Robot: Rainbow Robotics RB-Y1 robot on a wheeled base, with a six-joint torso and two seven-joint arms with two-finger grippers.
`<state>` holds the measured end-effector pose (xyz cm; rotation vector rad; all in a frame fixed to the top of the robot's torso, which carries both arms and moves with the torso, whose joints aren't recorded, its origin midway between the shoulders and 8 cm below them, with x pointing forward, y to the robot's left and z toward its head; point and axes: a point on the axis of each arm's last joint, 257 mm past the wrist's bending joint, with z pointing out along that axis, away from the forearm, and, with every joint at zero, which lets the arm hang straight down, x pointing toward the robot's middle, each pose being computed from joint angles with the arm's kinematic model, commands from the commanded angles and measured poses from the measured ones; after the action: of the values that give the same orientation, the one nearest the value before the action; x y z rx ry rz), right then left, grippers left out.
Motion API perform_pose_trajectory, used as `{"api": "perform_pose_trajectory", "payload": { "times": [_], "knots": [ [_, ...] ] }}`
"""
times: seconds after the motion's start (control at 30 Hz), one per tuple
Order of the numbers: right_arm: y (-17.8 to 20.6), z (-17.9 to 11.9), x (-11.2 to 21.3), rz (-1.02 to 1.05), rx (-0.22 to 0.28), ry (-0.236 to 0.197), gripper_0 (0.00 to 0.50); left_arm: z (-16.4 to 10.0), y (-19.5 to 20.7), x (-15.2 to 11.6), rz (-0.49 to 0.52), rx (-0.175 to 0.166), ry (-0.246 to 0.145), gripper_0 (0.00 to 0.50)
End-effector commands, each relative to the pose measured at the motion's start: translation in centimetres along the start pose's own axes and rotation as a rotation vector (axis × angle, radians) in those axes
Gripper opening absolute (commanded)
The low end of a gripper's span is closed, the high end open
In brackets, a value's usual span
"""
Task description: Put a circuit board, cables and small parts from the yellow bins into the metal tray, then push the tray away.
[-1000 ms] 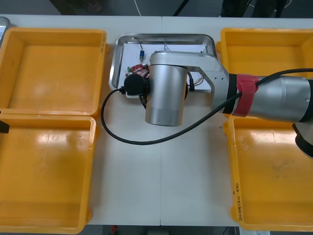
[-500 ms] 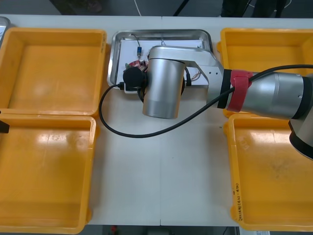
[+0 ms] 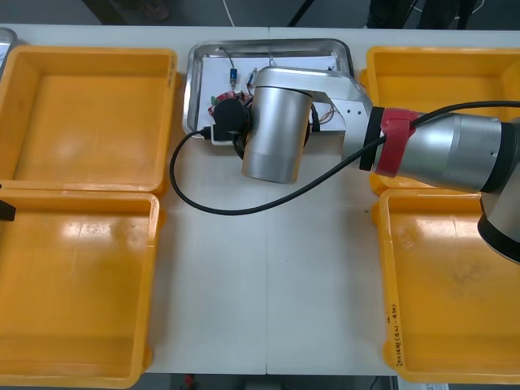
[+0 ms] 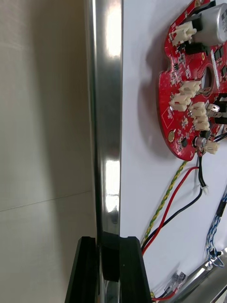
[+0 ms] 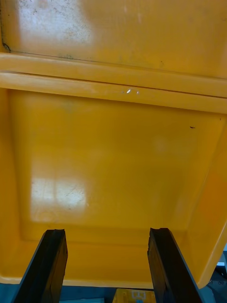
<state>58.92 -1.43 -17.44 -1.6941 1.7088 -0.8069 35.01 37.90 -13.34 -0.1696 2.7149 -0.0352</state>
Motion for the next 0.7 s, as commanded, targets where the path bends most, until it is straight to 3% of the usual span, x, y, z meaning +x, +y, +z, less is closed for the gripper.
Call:
{"api": "perform_pose_trajectory", "payload": {
  "times": [0.03, 0.4, 0.7],
  "knots": [
    [-2.6, -1.0, -2.6, -0.048, 0.056, -0.030, 0.000, -1.4, 1.3, -0.3, -0.005, -0.047, -0.021, 0.500],
    [-3.2, 0.0, -2.5, -0.047, 0.059, -0.018, 0.000, -1.4, 1.3, -0.3, -0.005, -0.047, -0.021, 0.500],
    [-3.6, 0.9, -2.4, -0.054, 0.070, -0.033, 0.000, -1.4, 1.3, -0.3, -0.005, -0.047, -0.021, 0.500]
  ]
}}
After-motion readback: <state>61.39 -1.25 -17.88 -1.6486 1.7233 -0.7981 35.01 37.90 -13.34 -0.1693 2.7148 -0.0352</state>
